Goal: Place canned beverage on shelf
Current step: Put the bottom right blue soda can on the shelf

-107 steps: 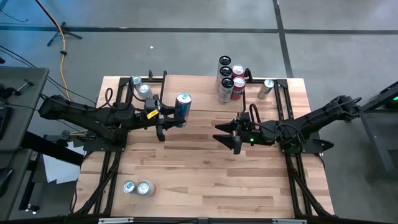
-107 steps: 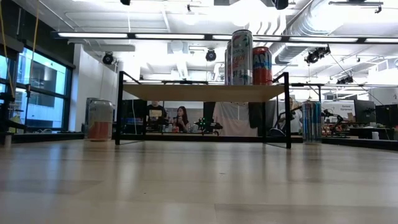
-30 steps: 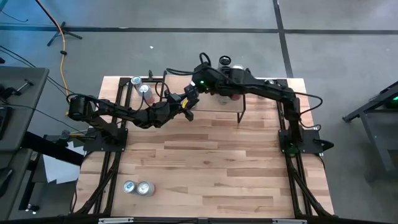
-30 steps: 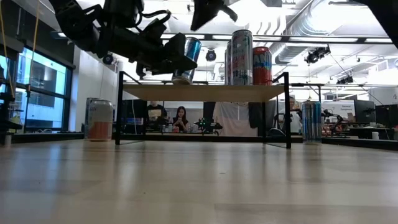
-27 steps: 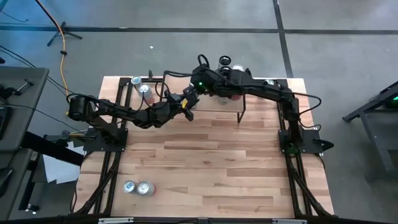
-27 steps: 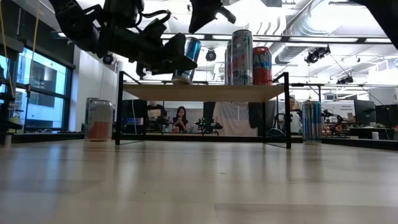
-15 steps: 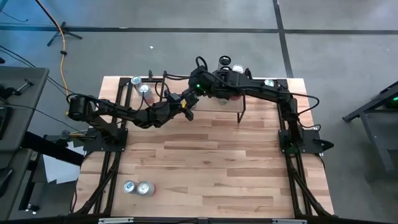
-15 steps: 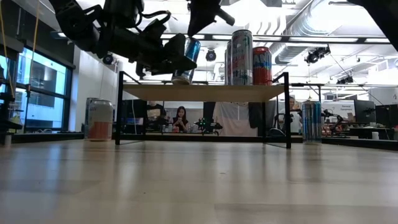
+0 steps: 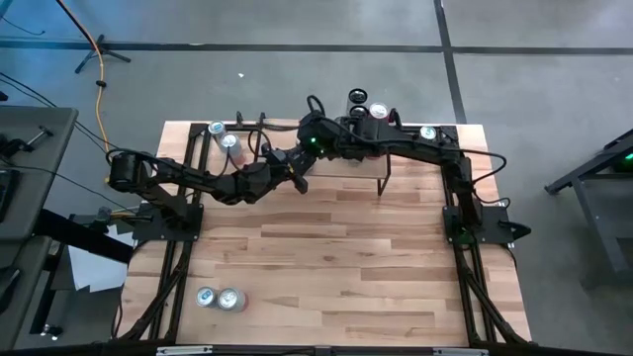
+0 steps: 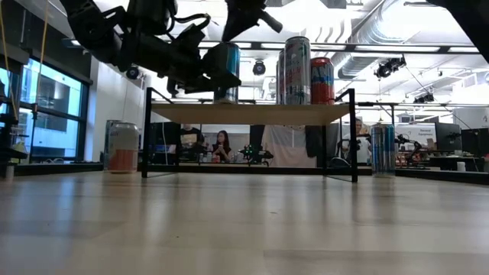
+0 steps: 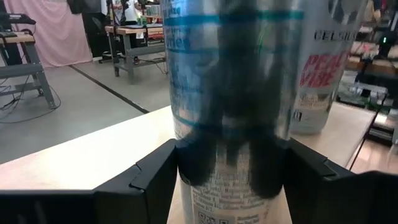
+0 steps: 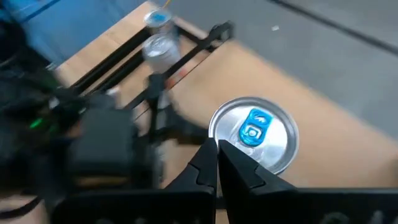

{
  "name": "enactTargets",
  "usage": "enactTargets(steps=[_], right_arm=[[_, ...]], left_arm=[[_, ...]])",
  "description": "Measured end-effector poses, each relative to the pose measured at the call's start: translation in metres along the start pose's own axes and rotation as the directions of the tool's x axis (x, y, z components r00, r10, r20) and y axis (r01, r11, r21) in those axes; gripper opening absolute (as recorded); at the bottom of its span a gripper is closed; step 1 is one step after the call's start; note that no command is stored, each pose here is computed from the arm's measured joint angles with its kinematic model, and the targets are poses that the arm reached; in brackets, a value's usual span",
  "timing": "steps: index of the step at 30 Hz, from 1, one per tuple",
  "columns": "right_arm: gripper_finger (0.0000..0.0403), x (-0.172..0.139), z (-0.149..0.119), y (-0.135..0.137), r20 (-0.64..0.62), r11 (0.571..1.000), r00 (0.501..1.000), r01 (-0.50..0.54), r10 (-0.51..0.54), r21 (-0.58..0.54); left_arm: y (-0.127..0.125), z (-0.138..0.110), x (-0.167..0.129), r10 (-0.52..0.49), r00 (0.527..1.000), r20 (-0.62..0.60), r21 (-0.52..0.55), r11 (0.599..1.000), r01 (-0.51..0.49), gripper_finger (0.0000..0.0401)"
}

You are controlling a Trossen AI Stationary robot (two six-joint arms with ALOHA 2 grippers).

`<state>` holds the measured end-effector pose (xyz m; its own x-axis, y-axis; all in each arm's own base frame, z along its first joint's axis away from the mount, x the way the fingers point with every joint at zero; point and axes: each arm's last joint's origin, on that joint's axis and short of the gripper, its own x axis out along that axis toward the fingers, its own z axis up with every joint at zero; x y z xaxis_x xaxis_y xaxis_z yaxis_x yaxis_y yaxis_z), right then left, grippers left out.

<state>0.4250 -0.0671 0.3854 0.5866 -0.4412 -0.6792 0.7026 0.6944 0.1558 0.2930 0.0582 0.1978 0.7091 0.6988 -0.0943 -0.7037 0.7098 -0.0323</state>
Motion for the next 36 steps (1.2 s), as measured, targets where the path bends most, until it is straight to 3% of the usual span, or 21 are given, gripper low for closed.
enactTargets(steps=[5,18,36], right_arm=[[0.0,0.0,-0.005,0.008,-0.002,1.0,1.0,-0.022,0.022,-0.011],[0.0,0.0,-0.003,0.008,0.02,1.0,1.0,-0.012,0.012,-0.007],[0.0,0.001,0.0,0.005,0.027,1.0,1.0,-0.005,0.005,-0.008]], left_arm=[[0.0,-0.001,0.0,-0.007,1.0,-0.002,0.053,0.999,0.007,0.0199],[0.001,0.006,-0.004,-0.041,0.999,0.0,0.063,0.997,0.041,0.0203],[0.005,0.014,-0.01,-0.093,0.995,-0.036,0.041,0.995,0.095,0.0305]])
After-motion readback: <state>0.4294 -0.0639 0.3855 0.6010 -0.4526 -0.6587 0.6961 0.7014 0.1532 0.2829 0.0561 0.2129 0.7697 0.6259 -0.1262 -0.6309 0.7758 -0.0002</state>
